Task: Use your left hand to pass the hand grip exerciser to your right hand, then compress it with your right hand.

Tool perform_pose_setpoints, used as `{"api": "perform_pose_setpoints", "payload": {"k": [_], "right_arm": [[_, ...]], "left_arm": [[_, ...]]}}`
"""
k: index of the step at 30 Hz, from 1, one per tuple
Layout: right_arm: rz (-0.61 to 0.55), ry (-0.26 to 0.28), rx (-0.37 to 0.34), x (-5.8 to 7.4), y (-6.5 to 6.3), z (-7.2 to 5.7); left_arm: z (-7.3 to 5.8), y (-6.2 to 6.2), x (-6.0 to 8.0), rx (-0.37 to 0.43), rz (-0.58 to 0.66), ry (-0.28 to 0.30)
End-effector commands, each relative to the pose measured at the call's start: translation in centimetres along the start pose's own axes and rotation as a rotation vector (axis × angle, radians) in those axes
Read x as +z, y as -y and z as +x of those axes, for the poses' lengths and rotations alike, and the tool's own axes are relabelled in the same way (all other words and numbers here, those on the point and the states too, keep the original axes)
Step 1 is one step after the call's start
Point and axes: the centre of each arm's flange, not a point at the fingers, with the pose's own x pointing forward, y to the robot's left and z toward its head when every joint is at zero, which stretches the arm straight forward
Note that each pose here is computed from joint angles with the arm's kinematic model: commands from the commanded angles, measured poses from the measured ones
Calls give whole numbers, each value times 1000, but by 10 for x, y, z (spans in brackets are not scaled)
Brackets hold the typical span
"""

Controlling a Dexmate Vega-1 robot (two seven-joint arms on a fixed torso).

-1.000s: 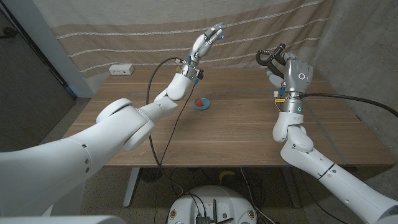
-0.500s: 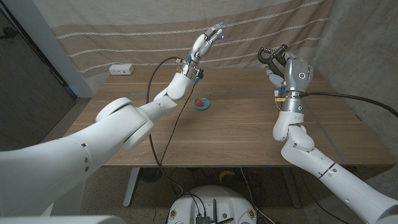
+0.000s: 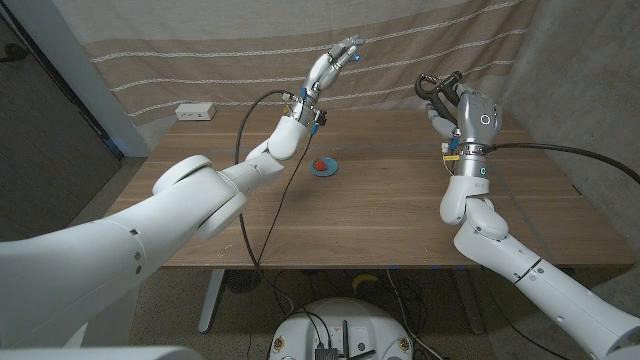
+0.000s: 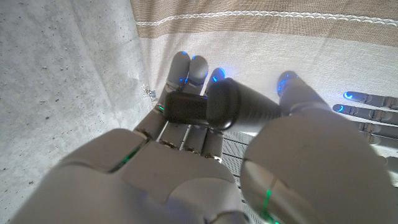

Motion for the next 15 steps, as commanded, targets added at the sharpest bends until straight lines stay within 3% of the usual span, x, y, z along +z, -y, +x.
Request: {"api": "perform_pose_setpoints", "payload": {"k": [1, 6, 15], "right_arm": [[114, 32, -28, -2, -1, 3], [157, 63, -141, -4, -2, -3], [240, 152, -244, -9, -5, -10]], "left_arm": [[2, -3, 1, 2, 19, 5], [2, -4, 1, 5, 23, 5], [2, -5, 0, 8, 16, -1]]}}
